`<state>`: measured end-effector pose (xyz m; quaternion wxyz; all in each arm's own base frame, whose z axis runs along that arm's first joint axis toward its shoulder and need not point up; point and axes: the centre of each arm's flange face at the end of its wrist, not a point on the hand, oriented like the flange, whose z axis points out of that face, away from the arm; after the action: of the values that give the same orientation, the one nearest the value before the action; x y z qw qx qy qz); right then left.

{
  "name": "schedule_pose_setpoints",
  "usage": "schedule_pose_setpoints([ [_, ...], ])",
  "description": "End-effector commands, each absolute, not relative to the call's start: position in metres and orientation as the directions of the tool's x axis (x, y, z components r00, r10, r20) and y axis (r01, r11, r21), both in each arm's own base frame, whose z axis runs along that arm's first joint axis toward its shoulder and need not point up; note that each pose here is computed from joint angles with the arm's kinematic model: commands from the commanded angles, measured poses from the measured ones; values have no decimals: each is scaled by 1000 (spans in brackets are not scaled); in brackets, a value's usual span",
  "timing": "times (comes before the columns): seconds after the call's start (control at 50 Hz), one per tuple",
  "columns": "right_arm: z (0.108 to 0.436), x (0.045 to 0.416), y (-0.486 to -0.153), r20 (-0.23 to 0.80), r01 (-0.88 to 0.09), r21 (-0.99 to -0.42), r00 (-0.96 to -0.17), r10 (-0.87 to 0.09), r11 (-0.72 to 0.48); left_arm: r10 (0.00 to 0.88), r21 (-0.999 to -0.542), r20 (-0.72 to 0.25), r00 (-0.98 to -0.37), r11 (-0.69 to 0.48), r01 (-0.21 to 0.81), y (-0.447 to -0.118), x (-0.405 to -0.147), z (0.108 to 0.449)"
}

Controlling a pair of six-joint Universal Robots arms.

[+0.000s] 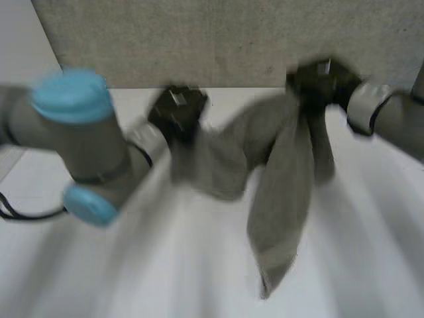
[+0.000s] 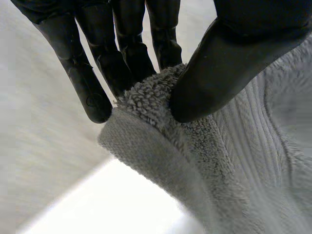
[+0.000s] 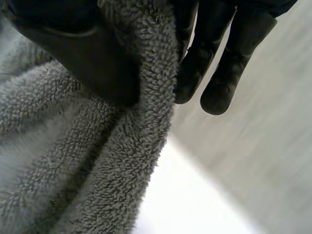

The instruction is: Fold the towel.

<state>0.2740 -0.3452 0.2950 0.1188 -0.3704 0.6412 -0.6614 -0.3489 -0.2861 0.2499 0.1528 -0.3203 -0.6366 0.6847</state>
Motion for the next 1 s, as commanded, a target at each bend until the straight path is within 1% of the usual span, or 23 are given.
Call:
schedule_pose_setpoints([
  [0.02,382,278,-336,343,-65,-882,-768,-541,-467,476,-943,-215,-853,-330,54,-307,-315,352],
  [0.06,382,277,-332,305,-39,-901,-763,-569,-431,478,-944,-161,-863,-329,-7,-302,-305,368],
  [0.12,377,278,-328,292,-51,-918,-756,-586,-392,493,-952,-129,-861,-306,-32,-297,-303,367],
  [0.16,357,278,-315,270,-114,-954,-724,-634,-276,520,-975,-84,-850,-221,-38,-287,-298,348],
  [0.18,357,278,-315,270,-115,-954,-724,-635,-276,520,-975,-84,-850,-220,-38,-287,-298,348],
  [0.22,330,285,-292,293,-234,-955,-636,-714,-183,542,-993,-72,-837,-121,7,-272,-292,316],
  [0.24,330,285,-292,293,-234,-955,-636,-714,-183,542,-993,-72,-837,-121,7,-272,-292,315],
  [0.28,300,294,-258,328,-386,-913,-496,-804,-134,571,-998,-57,-819,-6,66,-254,-283,277],
  [0.3,300,294,-258,328,-387,-912,-495,-804,-134,571,-998,-57,-819,-5,66,-254,-282,277],
  [0.34,271,291,-223,297,-545,-836,-352,-888,-64,595,-987,-43,-803,98,126,-233,-270,243],
  [0.36,271,291,-222,296,-546,-836,-351,-888,-63,595,-987,-43,-802,99,126,-232,-270,243],
  [0.38,260,287,-208,253,-610,-792,-290,-923,-25,601,-979,-47,-798,131,157,-222,-264,230],
  [0.4,260,287,-208,252,-610,-792,-290,-923,-25,601,-979,-47,-798,132,157,-222,-264,230],
  [0.44,256,280,-191,188,-668,-744,-218,-958,7,610,-961,-85,-788,158,226,-203,-252,214],
  [0.56,269,285,-201,231,-621,-784,-252,-940,-26,605,-944,-196,-772,97,316,-191,-239,215],
  [0.6,285,287,-218,252,-553,-832,-334,-908,-27,588,-938,-261,-766,33,344,-193,-237,225],
  [0.62,285,287,-218,252,-553,-833,-335,-908,-27,588,-938,-261,-766,32,344,-193,-237,225],
  [0.66,299,280,-242,241,-484,-875,-442,-864,4,572,-942,-286,-769,-20,335,-198,-238,240],
  [0.68,299,280,-242,241,-484,-875,-442,-864,4,572,-942,-286,-769,-20,335,-198,-238,240],
  [0.72,305,276,-258,212,-430,-902,-505,-836,31,559,-947,-293,-776,-56,316,-205,-241,253],
  [0.82,294,280,-271,193,-416,-907,-535,-822,58,563,-956,-274,-780,-74,283,-213,-248,261],
  [0.92,271,283,-277,163,-441,-892,-525,-836,103,607,-961,-223,-763,-4,277,-224,-264,240],
  [1.0,257,288,-280,177,-460,-883,-504,-845,89,648,-955,-205,-734,33,296,-228,-281,222],
])
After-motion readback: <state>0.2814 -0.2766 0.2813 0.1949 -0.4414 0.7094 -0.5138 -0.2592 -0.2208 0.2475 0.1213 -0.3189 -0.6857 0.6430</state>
